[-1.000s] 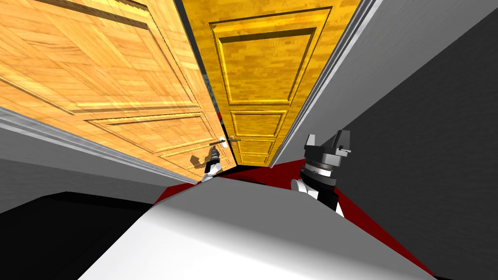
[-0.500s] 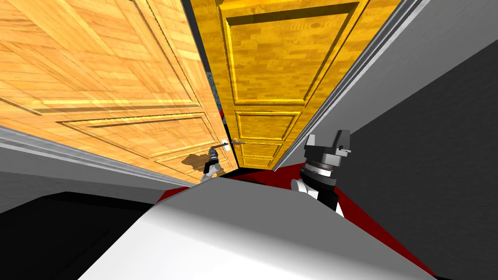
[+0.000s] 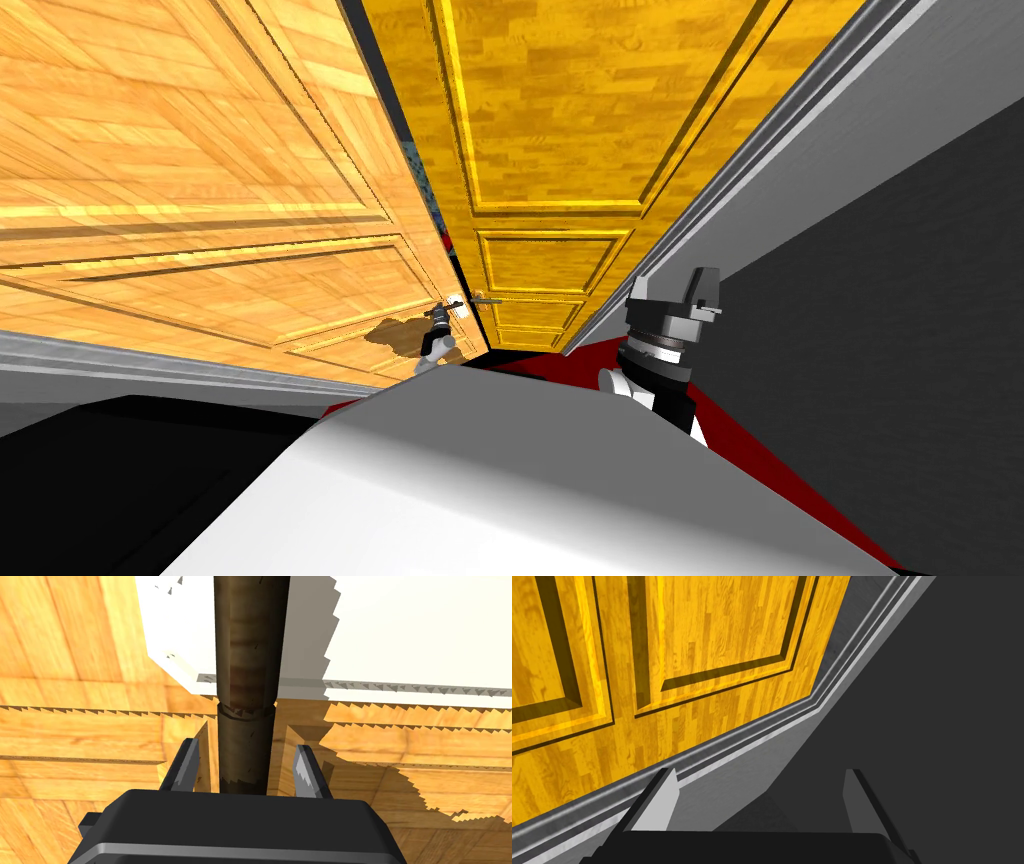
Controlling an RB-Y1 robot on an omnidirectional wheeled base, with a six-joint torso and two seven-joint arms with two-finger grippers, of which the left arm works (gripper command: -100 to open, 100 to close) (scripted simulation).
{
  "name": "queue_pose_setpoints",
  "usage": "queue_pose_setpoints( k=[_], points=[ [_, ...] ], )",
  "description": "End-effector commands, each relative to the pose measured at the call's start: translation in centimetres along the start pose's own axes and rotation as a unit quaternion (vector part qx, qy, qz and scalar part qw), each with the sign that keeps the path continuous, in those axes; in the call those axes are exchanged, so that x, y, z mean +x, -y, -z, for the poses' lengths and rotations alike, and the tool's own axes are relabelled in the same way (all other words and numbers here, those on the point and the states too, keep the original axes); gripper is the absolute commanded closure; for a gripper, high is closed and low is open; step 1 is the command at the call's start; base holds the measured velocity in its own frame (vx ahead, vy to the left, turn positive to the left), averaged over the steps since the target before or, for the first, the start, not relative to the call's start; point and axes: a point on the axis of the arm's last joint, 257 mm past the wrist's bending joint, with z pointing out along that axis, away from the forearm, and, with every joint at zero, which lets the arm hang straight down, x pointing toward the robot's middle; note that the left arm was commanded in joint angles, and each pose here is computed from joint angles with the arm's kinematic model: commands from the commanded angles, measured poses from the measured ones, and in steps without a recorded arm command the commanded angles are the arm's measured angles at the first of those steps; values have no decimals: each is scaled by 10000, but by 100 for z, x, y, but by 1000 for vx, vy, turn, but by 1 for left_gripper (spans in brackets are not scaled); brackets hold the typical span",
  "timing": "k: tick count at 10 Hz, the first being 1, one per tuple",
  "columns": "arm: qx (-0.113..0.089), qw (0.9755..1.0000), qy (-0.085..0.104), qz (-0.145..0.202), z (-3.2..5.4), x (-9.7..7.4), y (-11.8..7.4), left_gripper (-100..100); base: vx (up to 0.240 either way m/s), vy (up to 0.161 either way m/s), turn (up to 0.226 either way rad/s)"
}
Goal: Push the door open
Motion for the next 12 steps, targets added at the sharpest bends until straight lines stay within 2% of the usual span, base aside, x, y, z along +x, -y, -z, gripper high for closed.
queue_pose_setpoints(
  k=[1, 5, 6, 12],
  points=[
    [4, 10000, -2, 0, -2, 1, 4, 100, -33, 8, -13],
    [4, 10000, -2, 0, -2, 1, 4, 100, -9, 2, -8],
    [93, 9997, 216, -34, -52, -142, 46, 100, -6, 90, -116],
    [290, 9974, 658, -97, -139, -421, 155, 100, 26, 107, -78]
  ],
)
